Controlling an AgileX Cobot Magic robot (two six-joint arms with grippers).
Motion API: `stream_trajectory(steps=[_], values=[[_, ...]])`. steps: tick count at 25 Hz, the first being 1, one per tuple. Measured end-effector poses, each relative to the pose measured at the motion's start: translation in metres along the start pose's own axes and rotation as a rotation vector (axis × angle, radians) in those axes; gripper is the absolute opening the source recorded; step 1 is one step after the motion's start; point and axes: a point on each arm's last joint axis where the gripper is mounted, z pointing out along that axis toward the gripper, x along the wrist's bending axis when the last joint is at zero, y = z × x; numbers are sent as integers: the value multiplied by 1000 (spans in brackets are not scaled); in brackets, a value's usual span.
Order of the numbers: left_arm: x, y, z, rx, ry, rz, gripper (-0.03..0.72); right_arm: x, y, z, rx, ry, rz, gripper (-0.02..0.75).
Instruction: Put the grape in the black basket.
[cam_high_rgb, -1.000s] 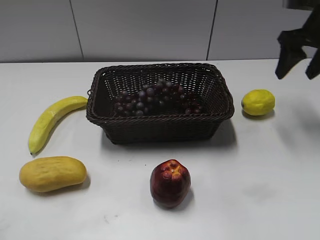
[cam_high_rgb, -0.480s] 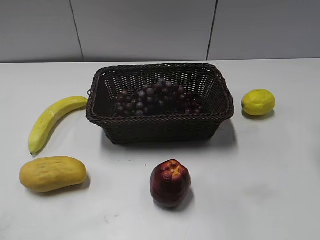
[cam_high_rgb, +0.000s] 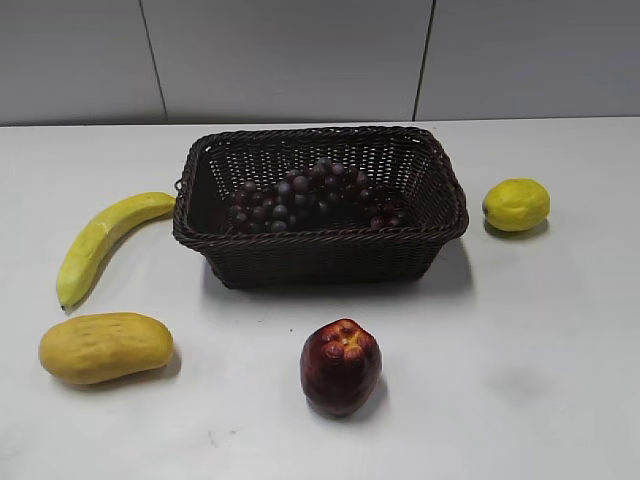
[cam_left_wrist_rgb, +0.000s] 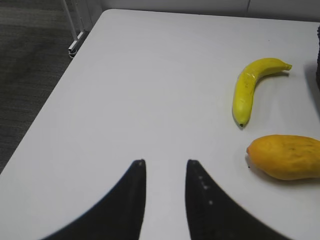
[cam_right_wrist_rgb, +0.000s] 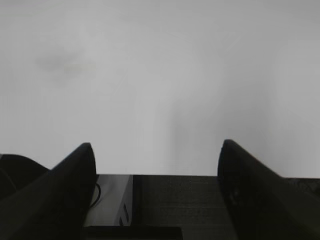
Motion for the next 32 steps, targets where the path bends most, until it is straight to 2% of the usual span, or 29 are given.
stream_trajectory(steps=[6,10,21,32], values=[[0,0,0,0,0,0,217,1,-59,6,-17,0,0,573],[0,0,0,0,0,0,217,1,-90,5,-74,-1,-3,573],[0,0,0,0,0,0,217,5,-132,-40,-458,-6,-26,573],[0,0,0,0,0,0,217,6,-161,-55,-658,-9,-37,573]])
